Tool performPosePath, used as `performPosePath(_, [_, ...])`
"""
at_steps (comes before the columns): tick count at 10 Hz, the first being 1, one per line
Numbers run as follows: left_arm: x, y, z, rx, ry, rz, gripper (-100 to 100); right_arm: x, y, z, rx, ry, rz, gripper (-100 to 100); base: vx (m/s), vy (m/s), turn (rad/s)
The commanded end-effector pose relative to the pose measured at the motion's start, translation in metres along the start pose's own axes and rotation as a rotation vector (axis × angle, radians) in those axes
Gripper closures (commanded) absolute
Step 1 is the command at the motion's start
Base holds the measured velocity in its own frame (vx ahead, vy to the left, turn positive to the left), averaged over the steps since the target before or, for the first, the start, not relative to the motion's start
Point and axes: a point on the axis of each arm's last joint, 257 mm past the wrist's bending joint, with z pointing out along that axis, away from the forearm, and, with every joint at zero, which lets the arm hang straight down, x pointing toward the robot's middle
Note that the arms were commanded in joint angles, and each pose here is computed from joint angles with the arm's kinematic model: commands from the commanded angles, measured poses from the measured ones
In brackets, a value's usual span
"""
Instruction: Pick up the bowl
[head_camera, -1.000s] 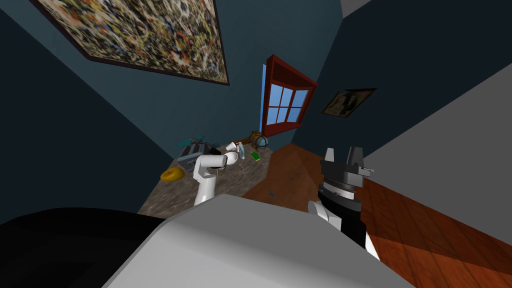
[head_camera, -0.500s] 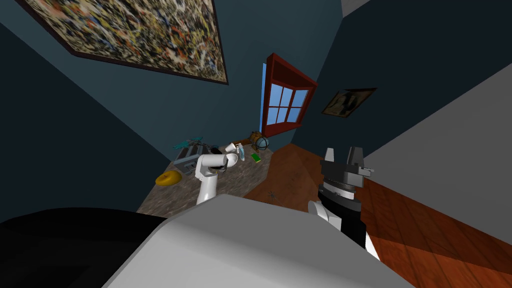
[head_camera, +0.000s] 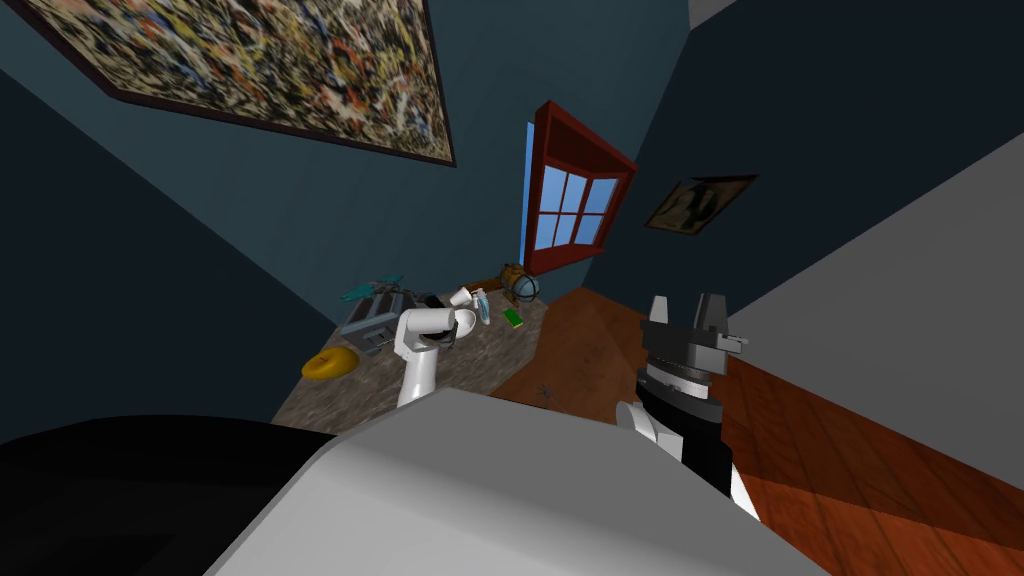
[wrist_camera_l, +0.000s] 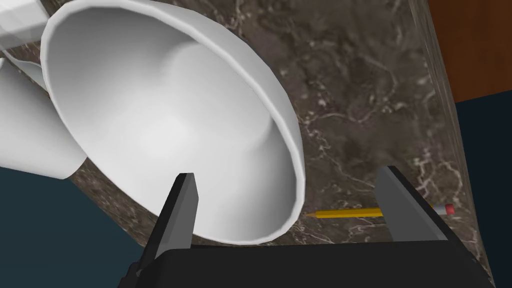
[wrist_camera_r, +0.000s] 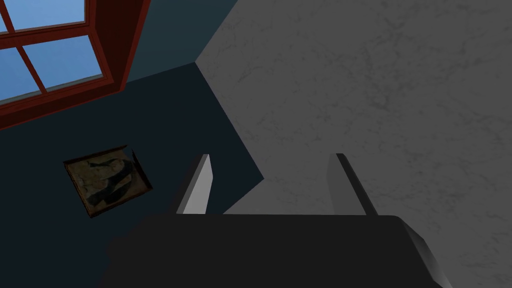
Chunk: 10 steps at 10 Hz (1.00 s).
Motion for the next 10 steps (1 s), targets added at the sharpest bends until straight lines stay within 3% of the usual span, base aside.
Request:
performPosePath(1, [0.001, -0.001, 0.007, 0.001, 0.001, 0.002, -100, 0.0, 0.0, 0.0, 0.0, 0.0, 0.0, 0, 0.002, 0.003, 0.014])
performPosePath(4, [0.004, -0.003, 0.022, 0.002, 0.002, 0.006, -100, 0.0, 0.0, 0.0, 0.0, 0.0, 0.0, 0, -0.001, 0.004, 0.014])
performPosePath(5, [0.004, -0.003, 0.019, 0.0, 0.002, 0.006, -100, 0.0, 0.0, 0.0, 0.0, 0.0, 0.0, 0, 0.0, 0.0, 0.0])
performPosePath(6, [0.004, -0.003, 0.019, 0.002, 0.002, 0.006, 100, 0.0, 0.0, 0.0, 0.0, 0.0, 0.0, 0, 0.0, 0.0, 0.0])
performPosePath(10, [0.004, -0.003, 0.02, 0.0, 0.003, 0.005, 100, 0.0, 0.0, 0.0, 0.0, 0.0, 0.0, 0, 0.0, 0.0, 0.0])
